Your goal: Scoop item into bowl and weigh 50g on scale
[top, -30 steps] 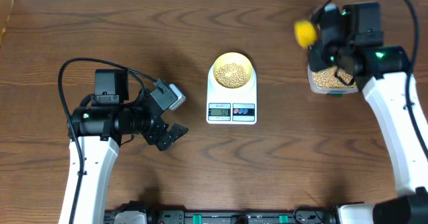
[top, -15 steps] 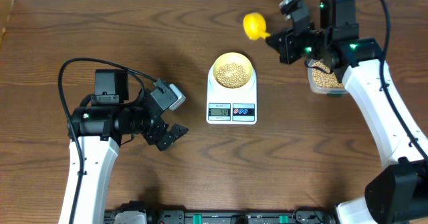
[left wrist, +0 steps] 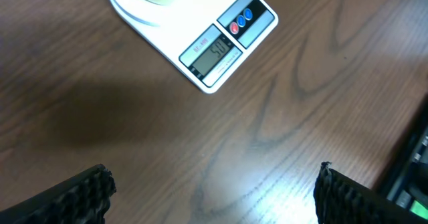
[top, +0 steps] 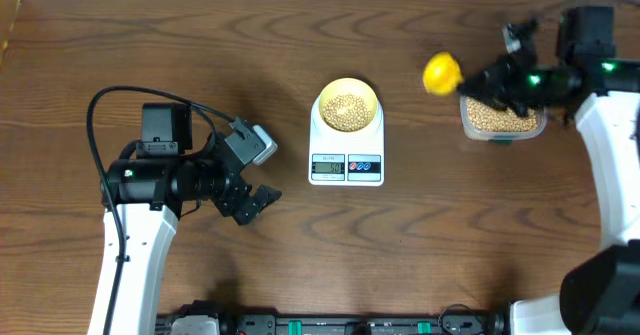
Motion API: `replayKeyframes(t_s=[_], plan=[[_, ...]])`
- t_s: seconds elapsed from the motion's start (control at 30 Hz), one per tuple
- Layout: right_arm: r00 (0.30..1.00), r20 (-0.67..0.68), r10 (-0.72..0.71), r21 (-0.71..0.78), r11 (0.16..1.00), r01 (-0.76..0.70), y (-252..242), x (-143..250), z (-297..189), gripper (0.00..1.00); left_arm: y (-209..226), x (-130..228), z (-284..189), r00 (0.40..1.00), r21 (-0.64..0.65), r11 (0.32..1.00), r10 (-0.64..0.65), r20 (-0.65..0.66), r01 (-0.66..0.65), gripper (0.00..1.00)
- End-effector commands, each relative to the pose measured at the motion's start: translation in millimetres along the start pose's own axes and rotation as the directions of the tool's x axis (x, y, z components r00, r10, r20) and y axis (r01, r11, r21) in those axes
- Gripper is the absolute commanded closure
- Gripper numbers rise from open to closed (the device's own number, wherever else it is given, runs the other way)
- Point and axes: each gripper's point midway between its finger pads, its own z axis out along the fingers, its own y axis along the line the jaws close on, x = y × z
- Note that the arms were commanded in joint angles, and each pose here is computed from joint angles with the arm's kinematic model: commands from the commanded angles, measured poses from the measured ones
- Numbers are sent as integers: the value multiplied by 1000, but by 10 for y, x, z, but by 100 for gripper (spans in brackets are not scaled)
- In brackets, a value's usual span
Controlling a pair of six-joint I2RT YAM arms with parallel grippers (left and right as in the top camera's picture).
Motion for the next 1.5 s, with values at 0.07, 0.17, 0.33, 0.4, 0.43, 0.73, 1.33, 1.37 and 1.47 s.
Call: replayKeyframes(t_s=[0.07,0.17,0.33,0.4,0.43,0.73,1.33,1.37,1.47], plan=[[997,-69,-31,195,980,44,-261,423,-310,99,9,-76,-44,1000,-1,1000,20,22,-20,2],[988,-145,-60,224,970,92,-347,599,-335,99,9,-76,-44,1000,-1,1000,20,22,-20,2],[974,-219,-60,232,966,112,-601,797,-210,99,9,-76,-44,1000,-1,1000,20,22,-20,2],[974,-224,-31,231,969,84,-736,883,-149,99,9,-76,-44,1000,-1,1000,20,22,-20,2],[976,-216,-21,221,973,69,-804,940,-116,99,9,-76,-44,1000,-1,1000,20,22,-20,2],[1000,-5,-1,90,996,1,-1082,1297,-25,99,9,-76,-44,1000,-1,1000,20,22,-20,2],[983,74,170,-46,985,-166,-1325,1532,363,71,9,-76,-44,1000,-1,1000,20,22,-20,2],[983,74,170,-44,985,-167,-1328,1531,363,67,9,-76,-44,1000,-1,1000,20,22,-20,2],[973,94,209,17,977,-211,-1444,1520,361,55,9,-76,-44,1000,-1,1000,20,22,-20,2]])
